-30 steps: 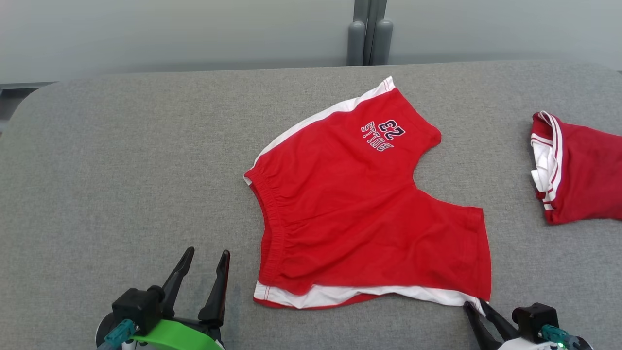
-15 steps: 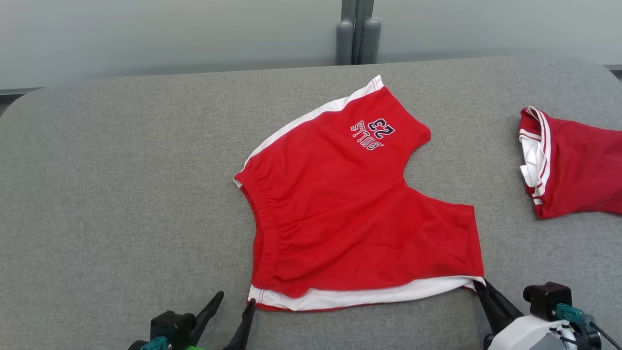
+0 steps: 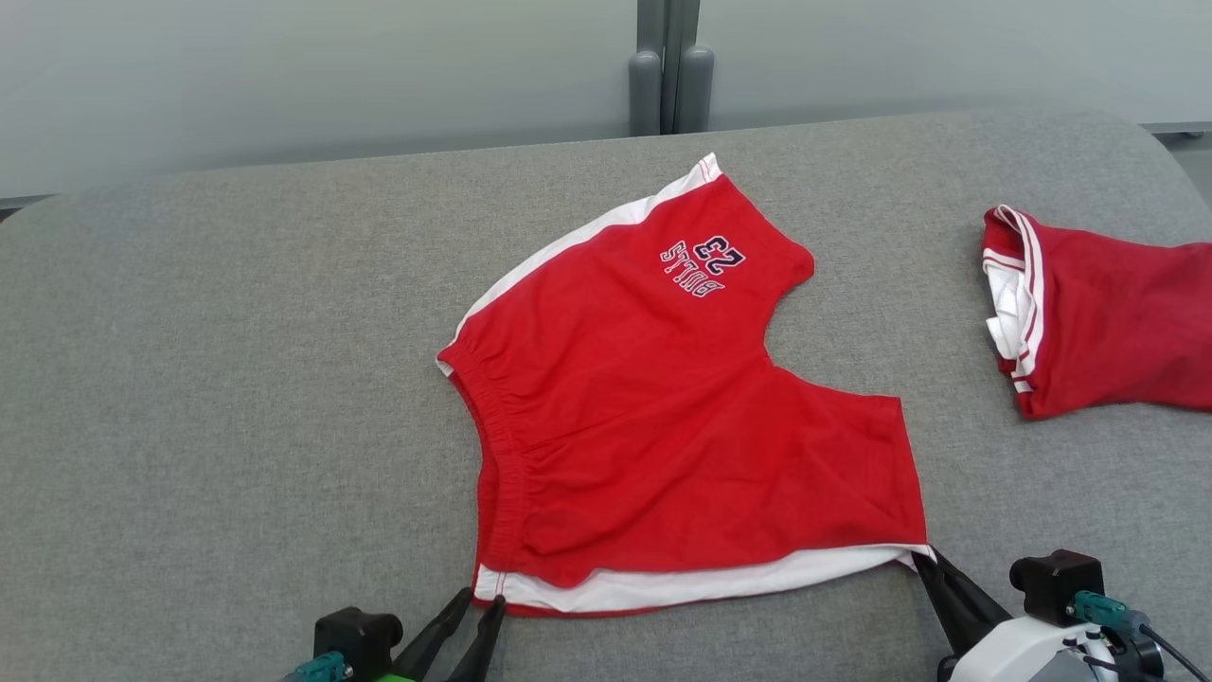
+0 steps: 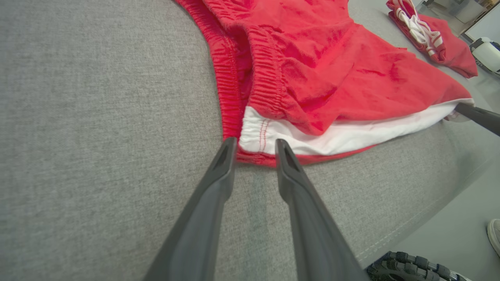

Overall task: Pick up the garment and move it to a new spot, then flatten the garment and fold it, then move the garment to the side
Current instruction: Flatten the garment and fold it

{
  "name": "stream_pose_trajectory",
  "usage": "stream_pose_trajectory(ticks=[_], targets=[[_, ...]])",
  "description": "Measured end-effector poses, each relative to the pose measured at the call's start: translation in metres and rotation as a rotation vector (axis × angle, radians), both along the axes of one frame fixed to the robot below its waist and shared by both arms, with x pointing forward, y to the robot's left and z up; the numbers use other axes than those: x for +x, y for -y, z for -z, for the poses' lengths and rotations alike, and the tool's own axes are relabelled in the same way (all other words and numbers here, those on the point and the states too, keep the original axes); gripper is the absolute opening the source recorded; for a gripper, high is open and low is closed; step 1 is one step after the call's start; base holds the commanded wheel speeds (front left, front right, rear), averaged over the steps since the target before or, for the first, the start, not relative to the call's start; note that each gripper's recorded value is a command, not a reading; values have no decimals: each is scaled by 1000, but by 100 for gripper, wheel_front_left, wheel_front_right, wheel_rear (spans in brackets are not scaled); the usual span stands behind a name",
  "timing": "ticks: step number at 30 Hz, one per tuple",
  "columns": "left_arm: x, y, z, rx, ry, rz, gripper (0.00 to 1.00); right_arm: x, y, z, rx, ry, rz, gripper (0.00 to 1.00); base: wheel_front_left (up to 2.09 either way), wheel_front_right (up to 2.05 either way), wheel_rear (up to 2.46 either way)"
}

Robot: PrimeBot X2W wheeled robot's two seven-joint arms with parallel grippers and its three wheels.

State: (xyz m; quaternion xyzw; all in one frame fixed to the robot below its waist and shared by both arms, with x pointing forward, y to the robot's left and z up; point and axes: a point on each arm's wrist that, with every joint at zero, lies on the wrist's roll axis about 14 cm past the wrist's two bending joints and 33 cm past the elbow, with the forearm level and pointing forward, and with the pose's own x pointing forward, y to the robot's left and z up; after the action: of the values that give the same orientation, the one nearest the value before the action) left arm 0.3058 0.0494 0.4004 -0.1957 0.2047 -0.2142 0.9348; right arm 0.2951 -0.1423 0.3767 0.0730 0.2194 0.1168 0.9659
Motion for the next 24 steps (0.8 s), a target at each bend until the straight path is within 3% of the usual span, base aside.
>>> stream_pose_trajectory(ticks=[2, 5, 10, 12, 14, 18, 19, 20, 24], targets=[[0, 2, 1, -2, -4, 5, 51, -1, 0, 0, 2, -2, -4, 0, 0, 0, 0], [5, 4, -1, 2, 7, 15, 71, -1, 0, 0, 2, -1, -3, 0, 0, 0, 0], [9, 11, -5, 3, 24, 41, 83, -2, 0, 1, 1, -7, -4, 0, 0, 0, 0], [7, 13, -4, 2, 16, 49, 72, -2, 0, 1, 1, -8, -5, 0, 0, 0, 0], [5, 15, -1, 2, 6, 55, 48, -2, 0, 1, 1, -8, -4, 0, 0, 0, 0], [2, 20, 0, -1, -1, 73, 18, -3, 0, 1, 1, -8, -3, 0, 0, 0, 0], [2, 21, -1, -3, 2, 77, 5, -3, 0, 1, 1, -8, -3, 0, 0, 0, 0], [2, 24, -3, -7, 6, 85, 0, -3, 0, 1, 1, -7, -3, 0, 0, 0, 0], [-1, 37, -8, -50, -3, 108, 0, 2, 0, -5, 84, -7, 45, 0, 0, 0, 0]])
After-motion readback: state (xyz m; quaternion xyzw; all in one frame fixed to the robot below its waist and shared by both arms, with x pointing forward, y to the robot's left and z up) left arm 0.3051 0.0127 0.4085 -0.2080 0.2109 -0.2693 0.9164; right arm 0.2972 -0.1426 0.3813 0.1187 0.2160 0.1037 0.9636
